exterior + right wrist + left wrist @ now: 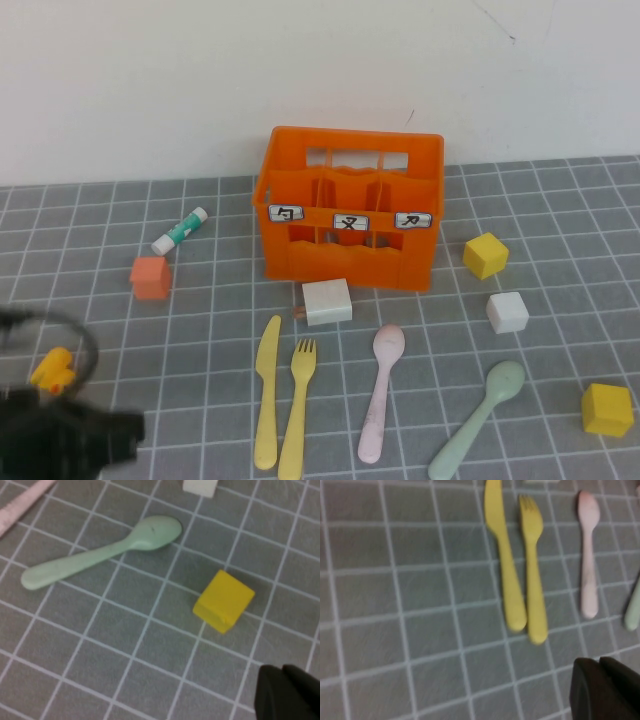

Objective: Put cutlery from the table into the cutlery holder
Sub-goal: Pick up the knife

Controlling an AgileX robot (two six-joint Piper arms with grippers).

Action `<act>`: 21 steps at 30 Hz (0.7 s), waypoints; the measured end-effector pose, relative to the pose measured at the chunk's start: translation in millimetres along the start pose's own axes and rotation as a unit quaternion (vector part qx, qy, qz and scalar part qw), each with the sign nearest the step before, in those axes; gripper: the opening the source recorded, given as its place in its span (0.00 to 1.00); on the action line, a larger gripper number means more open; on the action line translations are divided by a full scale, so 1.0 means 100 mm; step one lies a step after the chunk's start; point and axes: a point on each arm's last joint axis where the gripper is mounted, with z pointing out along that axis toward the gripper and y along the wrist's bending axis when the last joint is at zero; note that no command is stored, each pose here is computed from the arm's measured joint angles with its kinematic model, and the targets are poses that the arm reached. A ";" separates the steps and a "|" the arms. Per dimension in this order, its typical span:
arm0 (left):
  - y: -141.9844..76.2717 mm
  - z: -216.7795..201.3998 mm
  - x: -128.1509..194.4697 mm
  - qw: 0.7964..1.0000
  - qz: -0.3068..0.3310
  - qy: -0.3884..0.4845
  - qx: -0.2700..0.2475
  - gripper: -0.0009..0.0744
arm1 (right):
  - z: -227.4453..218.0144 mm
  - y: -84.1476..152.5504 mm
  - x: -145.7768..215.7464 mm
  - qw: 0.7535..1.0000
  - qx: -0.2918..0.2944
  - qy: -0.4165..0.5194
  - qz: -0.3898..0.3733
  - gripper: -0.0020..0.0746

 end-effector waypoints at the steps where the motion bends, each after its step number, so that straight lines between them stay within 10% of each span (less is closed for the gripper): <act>1: -0.03 0.00 -0.07 1.000 0.001 -0.002 0.004 0.01 | 0.00 0.00 -0.01 1.000 -0.001 -0.003 -0.004 0.02; 9: -0.30 -0.01 -0.72 0.998 0.033 -0.037 0.040 0.01 | 0.00 0.01 -0.03 1.000 -0.005 -0.018 -0.017 0.02; 21: -0.52 0.75 -0.88 0.983 0.135 0.104 -0.073 0.01 | 0.07 -0.02 0.00 0.999 0.020 -0.043 0.000 0.02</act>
